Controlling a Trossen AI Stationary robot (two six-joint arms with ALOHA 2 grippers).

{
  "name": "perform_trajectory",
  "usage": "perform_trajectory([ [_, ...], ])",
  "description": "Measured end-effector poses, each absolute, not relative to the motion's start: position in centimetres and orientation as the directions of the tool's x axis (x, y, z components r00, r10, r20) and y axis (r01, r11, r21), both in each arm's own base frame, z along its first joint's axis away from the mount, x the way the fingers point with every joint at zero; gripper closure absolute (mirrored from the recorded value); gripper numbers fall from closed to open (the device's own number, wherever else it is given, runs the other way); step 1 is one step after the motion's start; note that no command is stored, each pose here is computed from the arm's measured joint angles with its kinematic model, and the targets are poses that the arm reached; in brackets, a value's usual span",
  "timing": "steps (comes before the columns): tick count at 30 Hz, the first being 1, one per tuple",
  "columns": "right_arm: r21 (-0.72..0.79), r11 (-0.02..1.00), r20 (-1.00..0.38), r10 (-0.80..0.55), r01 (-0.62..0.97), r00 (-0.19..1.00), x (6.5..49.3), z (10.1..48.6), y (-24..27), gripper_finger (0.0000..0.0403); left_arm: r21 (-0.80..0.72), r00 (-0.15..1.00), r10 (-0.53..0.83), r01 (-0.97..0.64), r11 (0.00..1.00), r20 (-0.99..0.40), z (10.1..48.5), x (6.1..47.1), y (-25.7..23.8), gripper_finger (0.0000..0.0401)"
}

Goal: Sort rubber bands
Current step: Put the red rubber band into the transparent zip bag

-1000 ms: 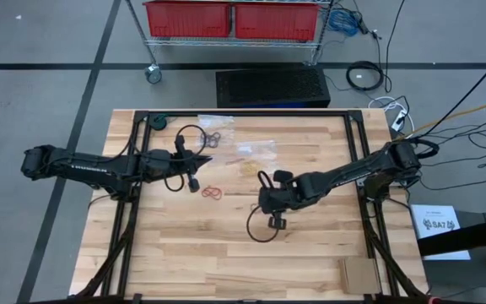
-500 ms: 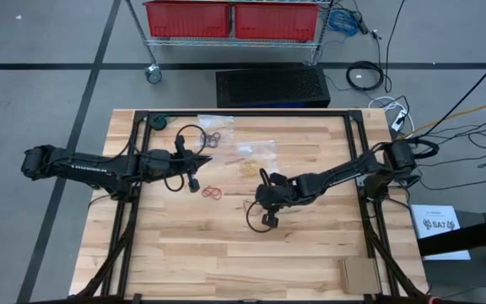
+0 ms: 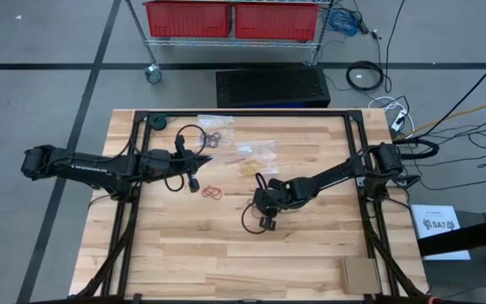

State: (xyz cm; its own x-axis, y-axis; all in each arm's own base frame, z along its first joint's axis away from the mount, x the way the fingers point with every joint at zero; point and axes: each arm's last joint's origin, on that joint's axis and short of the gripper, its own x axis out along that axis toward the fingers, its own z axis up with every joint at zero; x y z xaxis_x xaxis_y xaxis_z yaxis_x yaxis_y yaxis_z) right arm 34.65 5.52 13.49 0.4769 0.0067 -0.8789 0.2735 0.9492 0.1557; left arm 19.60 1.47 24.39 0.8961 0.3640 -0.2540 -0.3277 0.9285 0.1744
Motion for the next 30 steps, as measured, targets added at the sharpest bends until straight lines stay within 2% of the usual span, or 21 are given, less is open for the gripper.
perform_trajectory([
  [11, 0.197, 0.928, -0.859, 0.007, 0.317, 0.512, 36.5, 16.4, 5.8, 0.0178, 0.174, 0.896, 0.364, -0.328, 0.929, -0.255, 24.4, 19.6, 1.5, 0.0401],
  [17, 0.19, 0.876, -0.854, -0.075, 0.443, 0.515, 36.7, 16.3, 5.4, 0.0115, 0.175, 0.896, 0.364, -0.327, 0.929, -0.256, 24.4, 19.6, 1.5, 0.0401],
  [23, 0.13, 0.868, -0.885, -0.116, 0.48, 0.45, 37.1, 13.4, 5.4, 0.0091, 0.175, 0.895, 0.364, -0.327, 0.929, -0.257, 24.3, 19.6, 1.5, 0.0401],
  [30, 0.114, 0.853, -0.912, -0.114, 0.509, 0.394, 36.9, 12.5, 5.4, 0.01, 0.175, 0.895, 0.364, -0.327, 0.929, -0.258, 24.3, 19.6, 1.5, 0.0401],
])
